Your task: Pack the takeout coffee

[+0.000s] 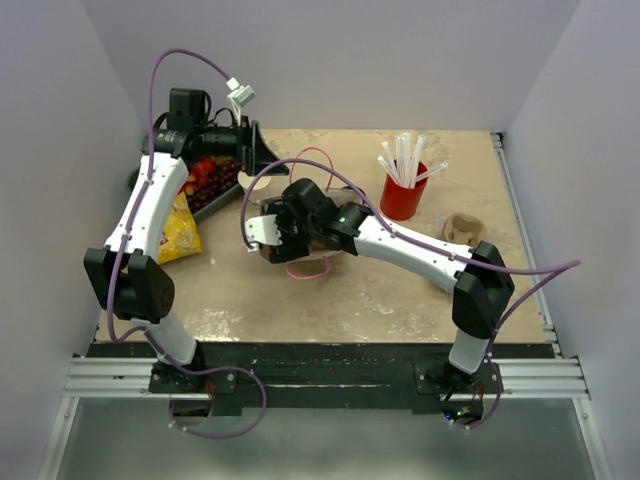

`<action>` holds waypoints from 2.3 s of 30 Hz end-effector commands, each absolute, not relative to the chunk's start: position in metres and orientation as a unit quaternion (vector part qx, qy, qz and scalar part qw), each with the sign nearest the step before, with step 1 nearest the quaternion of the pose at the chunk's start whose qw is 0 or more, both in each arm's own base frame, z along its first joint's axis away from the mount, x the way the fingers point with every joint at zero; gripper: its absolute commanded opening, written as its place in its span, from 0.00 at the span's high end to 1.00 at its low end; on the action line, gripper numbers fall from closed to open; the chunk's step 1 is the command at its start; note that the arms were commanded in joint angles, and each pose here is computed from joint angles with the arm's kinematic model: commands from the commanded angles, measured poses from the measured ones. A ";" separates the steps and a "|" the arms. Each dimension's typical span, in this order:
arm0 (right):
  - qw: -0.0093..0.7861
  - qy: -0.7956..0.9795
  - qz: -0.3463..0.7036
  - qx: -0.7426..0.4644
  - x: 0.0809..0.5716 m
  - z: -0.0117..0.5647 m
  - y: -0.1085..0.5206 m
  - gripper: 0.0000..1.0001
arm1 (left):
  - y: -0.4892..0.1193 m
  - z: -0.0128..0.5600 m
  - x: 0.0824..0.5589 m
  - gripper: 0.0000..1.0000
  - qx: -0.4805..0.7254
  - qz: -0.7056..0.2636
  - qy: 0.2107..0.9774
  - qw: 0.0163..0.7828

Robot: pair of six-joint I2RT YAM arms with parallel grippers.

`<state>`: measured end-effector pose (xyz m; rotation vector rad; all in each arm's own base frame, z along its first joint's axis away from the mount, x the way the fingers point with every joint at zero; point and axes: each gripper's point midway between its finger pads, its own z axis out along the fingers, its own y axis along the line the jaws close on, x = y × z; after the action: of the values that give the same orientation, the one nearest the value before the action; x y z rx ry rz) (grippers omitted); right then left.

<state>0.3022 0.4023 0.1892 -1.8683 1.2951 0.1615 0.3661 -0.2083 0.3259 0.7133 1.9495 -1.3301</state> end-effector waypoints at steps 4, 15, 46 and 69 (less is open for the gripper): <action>0.437 0.527 0.055 -0.727 0.323 0.194 0.401 1.00 | -0.171 0.344 0.364 0.01 0.257 -0.484 0.753 0.363; 0.396 0.563 0.095 -0.719 0.321 0.161 0.395 1.00 | -0.162 0.314 0.351 0.01 0.209 -0.490 0.780 0.328; 0.403 0.629 0.085 -0.659 0.353 0.152 0.372 1.00 | -0.173 0.284 0.320 0.05 0.219 -0.427 0.815 0.323; 0.412 0.661 0.101 -0.619 0.336 0.149 0.356 0.88 | -0.185 0.285 0.295 0.15 0.244 -0.408 0.815 0.331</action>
<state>0.3350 0.3739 0.1532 -1.6500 1.5230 0.2477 0.3233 -0.1662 0.2895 0.5570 2.1132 -0.9714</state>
